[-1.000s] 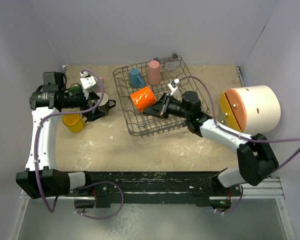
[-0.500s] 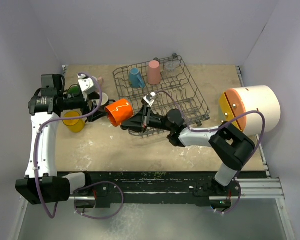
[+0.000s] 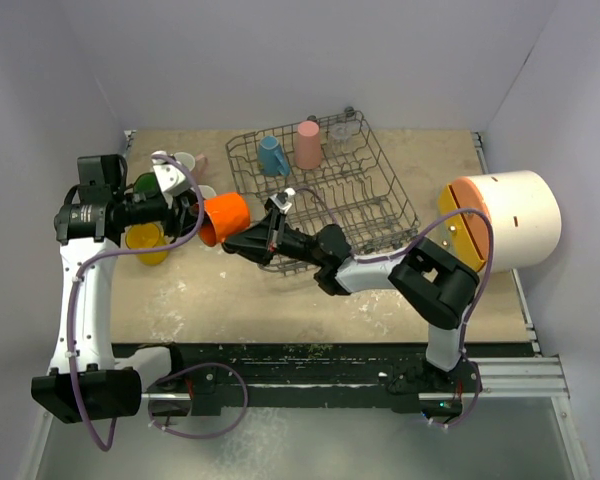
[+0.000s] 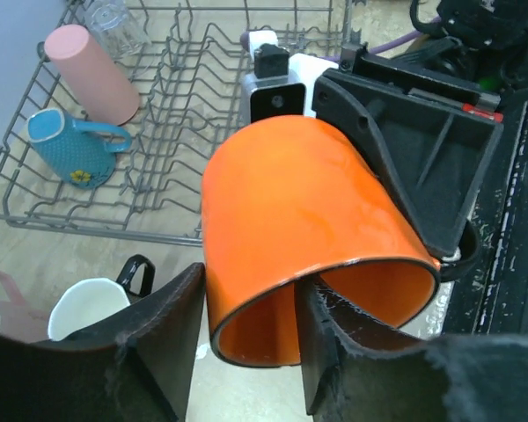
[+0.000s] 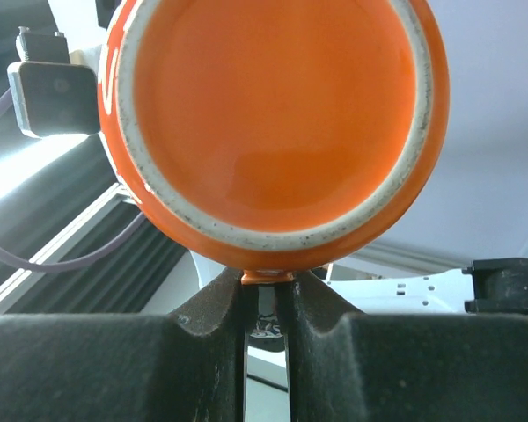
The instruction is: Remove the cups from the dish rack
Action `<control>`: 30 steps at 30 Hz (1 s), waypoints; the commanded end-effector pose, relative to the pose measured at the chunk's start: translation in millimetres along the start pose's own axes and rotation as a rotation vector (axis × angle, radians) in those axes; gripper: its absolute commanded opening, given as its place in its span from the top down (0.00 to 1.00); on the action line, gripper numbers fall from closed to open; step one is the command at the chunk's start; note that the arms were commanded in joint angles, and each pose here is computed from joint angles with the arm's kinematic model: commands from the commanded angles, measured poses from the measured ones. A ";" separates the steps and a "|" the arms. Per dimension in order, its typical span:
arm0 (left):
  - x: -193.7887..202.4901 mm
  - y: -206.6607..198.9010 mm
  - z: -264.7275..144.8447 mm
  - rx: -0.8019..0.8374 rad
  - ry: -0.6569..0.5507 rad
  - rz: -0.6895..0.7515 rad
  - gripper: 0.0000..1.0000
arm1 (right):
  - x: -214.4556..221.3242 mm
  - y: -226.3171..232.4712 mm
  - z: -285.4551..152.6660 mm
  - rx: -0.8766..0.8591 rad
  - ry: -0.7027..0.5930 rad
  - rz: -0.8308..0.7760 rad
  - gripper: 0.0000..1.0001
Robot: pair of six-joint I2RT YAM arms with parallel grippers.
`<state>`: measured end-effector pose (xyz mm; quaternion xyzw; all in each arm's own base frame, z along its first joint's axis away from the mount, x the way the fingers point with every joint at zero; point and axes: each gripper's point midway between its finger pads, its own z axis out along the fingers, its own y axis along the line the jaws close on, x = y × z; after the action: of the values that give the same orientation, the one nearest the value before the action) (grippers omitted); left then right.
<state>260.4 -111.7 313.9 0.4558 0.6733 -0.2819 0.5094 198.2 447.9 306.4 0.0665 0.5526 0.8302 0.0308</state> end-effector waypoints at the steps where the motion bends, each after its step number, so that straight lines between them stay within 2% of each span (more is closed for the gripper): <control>1: -8.4 -1.5 1.2 0.010 -0.034 0.045 0.58 | 21.2 86.0 4.8 -0.322 0.045 -0.085 1.00; 4: -6.7 1.5 0.3 -0.011 -0.022 0.049 0.73 | 20.7 80.9 3.9 -0.304 0.040 -0.079 1.00; 5: -4.5 3.2 0.1 -0.020 -0.013 0.047 0.81 | 21.8 77.7 3.2 -0.289 0.045 -0.076 0.97; 7: -0.2 8.5 -0.3 -0.047 0.009 0.039 1.00 | 22.5 70.7 -0.1 -0.257 0.042 -0.080 0.84; 12: 20.2 30.0 -4.4 -0.147 0.111 0.015 1.00 | 5.5 54.7 -9.9 -0.164 -0.007 -0.105 0.42; 15: 45.6 46.3 -10.0 -0.217 0.227 -0.029 1.00 | -16.9 38.8 -24.7 -0.073 -0.066 -0.131 0.31; 18: 82.3 56.9 -16.0 -0.256 0.377 -0.089 1.00 | -41.4 27.0 -44.0 0.033 -0.122 -0.170 0.23; 23: 139.8 68.2 -25.9 -0.289 0.597 -0.169 1.00 | -80.0 13.5 -74.3 0.244 -0.228 -0.304 0.19; 30: 180.4 91.1 -26.4 -0.339 0.719 -0.184 1.00 | -111.2 11.3 -102.1 0.475 -0.311 -0.455 0.16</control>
<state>298.5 -7.7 159.2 0.3706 0.8851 -0.0838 0.2688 287.0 345.7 279.8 0.1078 0.6709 0.6942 0.2372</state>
